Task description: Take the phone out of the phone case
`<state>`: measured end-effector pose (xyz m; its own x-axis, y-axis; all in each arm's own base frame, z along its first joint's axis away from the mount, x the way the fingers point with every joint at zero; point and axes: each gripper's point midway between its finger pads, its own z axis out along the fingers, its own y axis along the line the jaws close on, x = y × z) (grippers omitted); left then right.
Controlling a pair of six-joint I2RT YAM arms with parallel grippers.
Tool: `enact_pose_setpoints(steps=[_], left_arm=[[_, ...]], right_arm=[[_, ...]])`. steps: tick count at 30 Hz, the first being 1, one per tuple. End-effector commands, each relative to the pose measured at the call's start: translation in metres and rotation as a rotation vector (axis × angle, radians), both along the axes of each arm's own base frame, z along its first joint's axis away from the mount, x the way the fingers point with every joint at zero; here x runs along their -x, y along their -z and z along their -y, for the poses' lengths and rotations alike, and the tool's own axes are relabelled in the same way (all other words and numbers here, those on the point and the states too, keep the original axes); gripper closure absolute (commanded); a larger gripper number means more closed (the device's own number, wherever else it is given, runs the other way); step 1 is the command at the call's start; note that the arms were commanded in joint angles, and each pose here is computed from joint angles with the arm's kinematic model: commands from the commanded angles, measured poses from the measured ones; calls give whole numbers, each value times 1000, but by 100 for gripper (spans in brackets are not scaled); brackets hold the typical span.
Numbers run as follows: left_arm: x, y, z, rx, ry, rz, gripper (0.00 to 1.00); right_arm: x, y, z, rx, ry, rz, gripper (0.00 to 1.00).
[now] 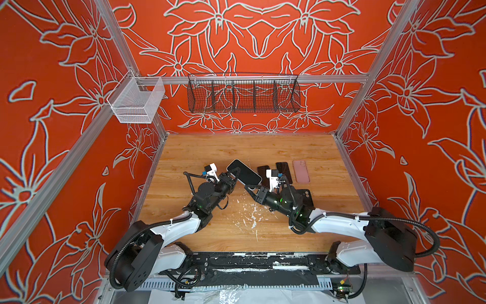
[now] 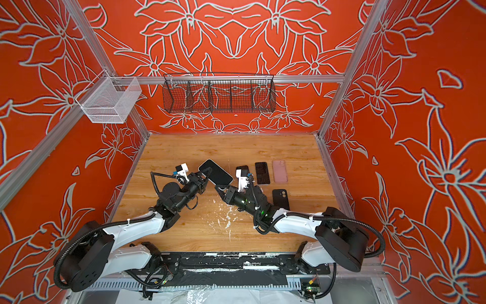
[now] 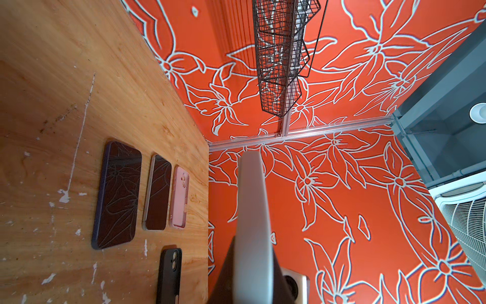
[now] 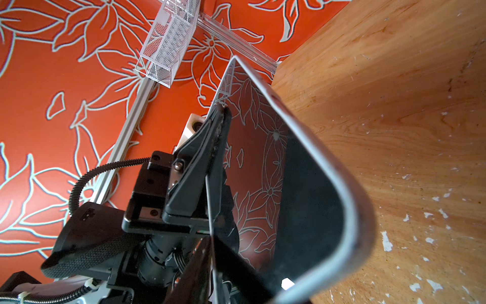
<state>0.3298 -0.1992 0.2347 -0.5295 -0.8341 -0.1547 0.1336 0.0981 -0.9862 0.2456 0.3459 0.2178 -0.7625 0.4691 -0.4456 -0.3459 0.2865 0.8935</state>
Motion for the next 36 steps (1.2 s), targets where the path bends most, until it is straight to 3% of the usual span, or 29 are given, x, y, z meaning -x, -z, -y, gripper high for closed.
enact_pose_setpoints(steps=[1, 10, 14, 28, 36], left_arm=[[5, -28, -1, 65, 2, 81, 100], [0, -25, -2, 95, -11, 66, 100], [-3, -24, 0, 106, -10, 62, 100], [-9, -25, -1, 100, -30, 57, 100], [-10, -28, -1, 98, -35, 64, 100]], right_arm=[[0, -11, -4, -50, 4, 20, 71], [-1, -12, -6, -56, 9, 24, 88], [-1, -8, -7, -43, 9, 23, 90], [5, 2, -11, 27, 5, 62, 92], [6, 6, -11, 19, 6, 60, 84]])
